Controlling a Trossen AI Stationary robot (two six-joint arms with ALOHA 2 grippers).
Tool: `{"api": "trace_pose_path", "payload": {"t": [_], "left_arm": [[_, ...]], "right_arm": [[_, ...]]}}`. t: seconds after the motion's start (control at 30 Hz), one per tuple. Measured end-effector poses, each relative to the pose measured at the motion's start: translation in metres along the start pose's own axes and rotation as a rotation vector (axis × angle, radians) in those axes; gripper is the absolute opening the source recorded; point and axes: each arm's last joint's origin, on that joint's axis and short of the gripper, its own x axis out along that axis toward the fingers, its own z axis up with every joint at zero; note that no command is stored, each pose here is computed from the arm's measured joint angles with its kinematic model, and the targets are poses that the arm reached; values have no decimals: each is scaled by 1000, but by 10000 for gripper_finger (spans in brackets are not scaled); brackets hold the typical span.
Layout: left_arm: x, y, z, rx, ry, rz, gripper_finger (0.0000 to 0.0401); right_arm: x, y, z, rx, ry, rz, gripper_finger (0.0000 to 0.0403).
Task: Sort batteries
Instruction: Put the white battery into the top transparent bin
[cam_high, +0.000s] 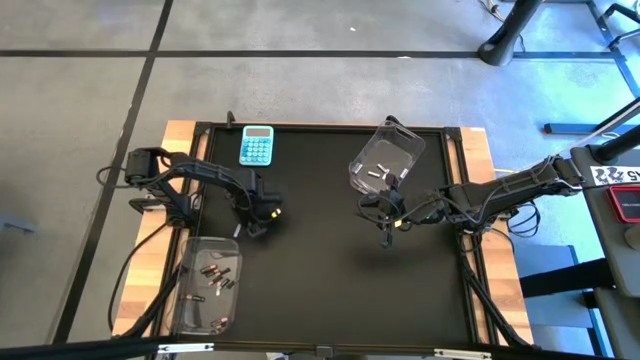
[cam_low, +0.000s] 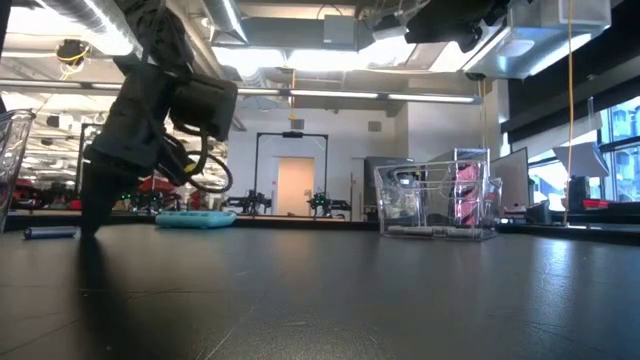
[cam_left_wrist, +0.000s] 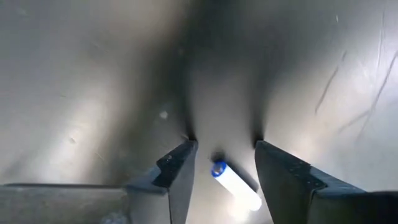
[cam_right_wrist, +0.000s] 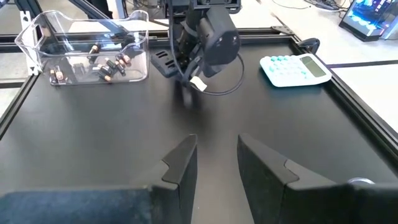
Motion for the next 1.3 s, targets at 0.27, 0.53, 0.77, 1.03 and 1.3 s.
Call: {"api": "trace_pose_path", "payload": {"t": [0.27, 0.53, 0.77, 1.03, 1.3], "left_arm": [[-4, 4, -3, -29, -1, 39, 145], [-4, 4, -13, -118, 117, -49, 154], [11, 7, -16, -156, 123, -109, 138], [17, 12, -20, -165, 141, -110, 44], [11, 8, -12, -127, 92, -98, 22]], "right_arm": [[0, 0, 0, 0, 1, -1, 115], [0, 0, 0, 0, 4, 11, 115], [0, 0, 0, 1, 5, 16, 115], [0, 0, 0, 1, 5, 16, 115], [0, 0, 0, 1, 4, 16, 115]]}}
